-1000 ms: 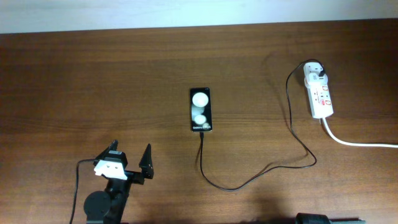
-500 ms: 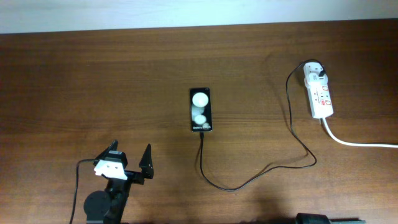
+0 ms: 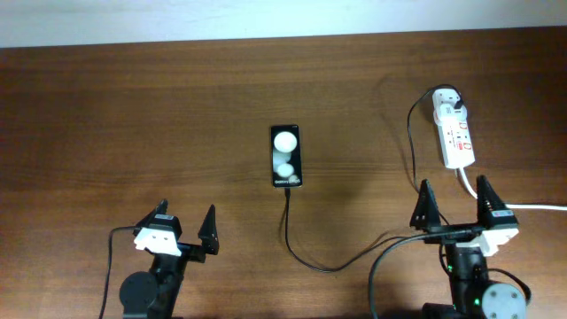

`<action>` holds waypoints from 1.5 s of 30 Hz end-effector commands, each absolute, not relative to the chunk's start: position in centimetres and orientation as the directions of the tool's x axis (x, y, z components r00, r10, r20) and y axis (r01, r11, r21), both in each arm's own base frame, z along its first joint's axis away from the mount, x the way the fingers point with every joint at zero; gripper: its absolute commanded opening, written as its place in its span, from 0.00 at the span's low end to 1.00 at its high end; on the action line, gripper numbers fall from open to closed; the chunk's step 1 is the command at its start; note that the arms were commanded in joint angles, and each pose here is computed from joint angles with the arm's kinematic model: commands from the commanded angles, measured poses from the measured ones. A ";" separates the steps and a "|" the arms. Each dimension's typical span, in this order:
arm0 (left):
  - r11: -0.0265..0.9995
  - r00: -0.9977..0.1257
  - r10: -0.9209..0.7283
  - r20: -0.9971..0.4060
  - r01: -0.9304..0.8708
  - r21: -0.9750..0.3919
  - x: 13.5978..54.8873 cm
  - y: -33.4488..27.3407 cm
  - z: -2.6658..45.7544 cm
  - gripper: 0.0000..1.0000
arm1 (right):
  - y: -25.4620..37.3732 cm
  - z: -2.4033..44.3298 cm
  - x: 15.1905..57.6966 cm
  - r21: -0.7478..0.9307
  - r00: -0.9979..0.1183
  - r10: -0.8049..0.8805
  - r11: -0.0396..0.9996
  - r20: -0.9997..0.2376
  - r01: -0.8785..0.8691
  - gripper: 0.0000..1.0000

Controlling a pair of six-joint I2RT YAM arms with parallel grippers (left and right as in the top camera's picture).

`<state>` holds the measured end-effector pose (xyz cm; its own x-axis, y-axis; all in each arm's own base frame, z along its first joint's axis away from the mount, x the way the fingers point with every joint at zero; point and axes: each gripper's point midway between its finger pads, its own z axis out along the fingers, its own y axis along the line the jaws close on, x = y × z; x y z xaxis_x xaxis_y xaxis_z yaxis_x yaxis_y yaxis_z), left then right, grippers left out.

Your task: Plug charger to phone and switch on socket

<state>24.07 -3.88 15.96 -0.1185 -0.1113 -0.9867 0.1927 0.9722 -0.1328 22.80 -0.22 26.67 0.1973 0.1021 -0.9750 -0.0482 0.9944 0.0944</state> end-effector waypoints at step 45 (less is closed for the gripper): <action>0.970 -0.064 0.179 -0.982 0.181 0.165 24.2 -3.2 15.8 0.99 | 0.5 15.8 24.6 0.071 -0.072 0.068 0.996 -0.995 -0.052 0.99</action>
